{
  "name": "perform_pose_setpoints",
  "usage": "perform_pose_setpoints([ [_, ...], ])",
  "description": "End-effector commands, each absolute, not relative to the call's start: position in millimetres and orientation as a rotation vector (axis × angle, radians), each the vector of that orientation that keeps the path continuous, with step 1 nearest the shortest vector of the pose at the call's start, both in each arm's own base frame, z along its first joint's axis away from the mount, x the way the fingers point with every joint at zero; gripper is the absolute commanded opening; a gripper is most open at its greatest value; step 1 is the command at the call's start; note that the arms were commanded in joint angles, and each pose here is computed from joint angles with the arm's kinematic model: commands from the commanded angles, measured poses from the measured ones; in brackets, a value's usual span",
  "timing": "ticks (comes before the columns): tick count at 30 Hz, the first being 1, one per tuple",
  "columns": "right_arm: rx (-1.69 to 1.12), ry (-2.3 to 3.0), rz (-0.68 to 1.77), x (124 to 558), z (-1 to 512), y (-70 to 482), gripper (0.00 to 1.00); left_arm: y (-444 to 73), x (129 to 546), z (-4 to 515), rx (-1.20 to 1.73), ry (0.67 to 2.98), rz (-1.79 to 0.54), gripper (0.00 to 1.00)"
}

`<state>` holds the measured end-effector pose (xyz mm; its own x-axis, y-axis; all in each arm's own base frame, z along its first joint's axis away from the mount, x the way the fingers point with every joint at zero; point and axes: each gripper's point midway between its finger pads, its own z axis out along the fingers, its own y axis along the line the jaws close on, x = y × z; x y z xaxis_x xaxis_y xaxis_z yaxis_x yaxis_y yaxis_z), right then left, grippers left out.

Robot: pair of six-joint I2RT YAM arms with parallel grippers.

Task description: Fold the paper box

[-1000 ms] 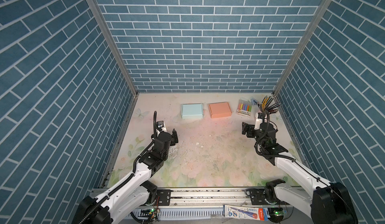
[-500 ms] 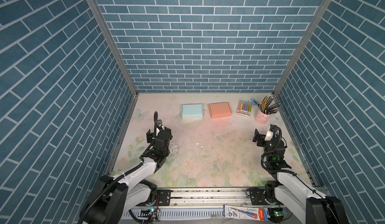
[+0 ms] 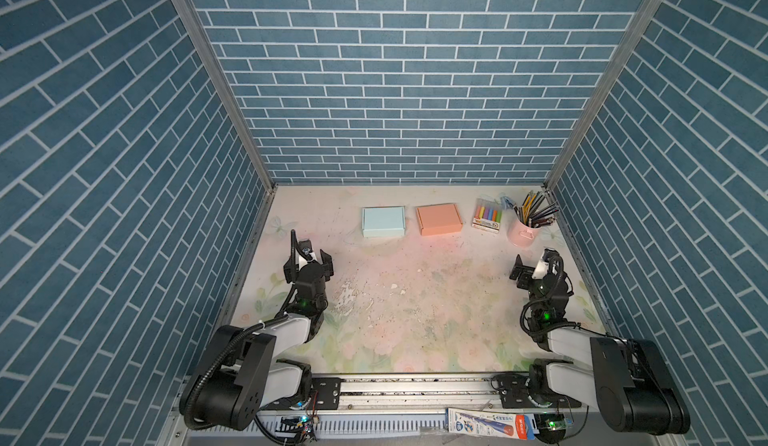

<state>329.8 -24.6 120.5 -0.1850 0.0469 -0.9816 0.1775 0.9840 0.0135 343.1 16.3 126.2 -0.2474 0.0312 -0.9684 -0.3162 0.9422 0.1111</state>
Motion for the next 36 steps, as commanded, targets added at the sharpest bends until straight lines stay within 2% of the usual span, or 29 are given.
perform_pose_setpoints([
  [1,0.169,1.651,-0.119,341,148,-28,0.98,13,355,144,-0.19,1.728,0.308,0.88],
  [10,0.176,1.657,-0.135,350,140,-34,0.98,3,365,146,-0.107,1.695,0.264,0.88],
  [36,0.152,1.752,-0.114,373,116,-32,0.99,15,376,124,-0.127,1.723,0.149,0.88],
])
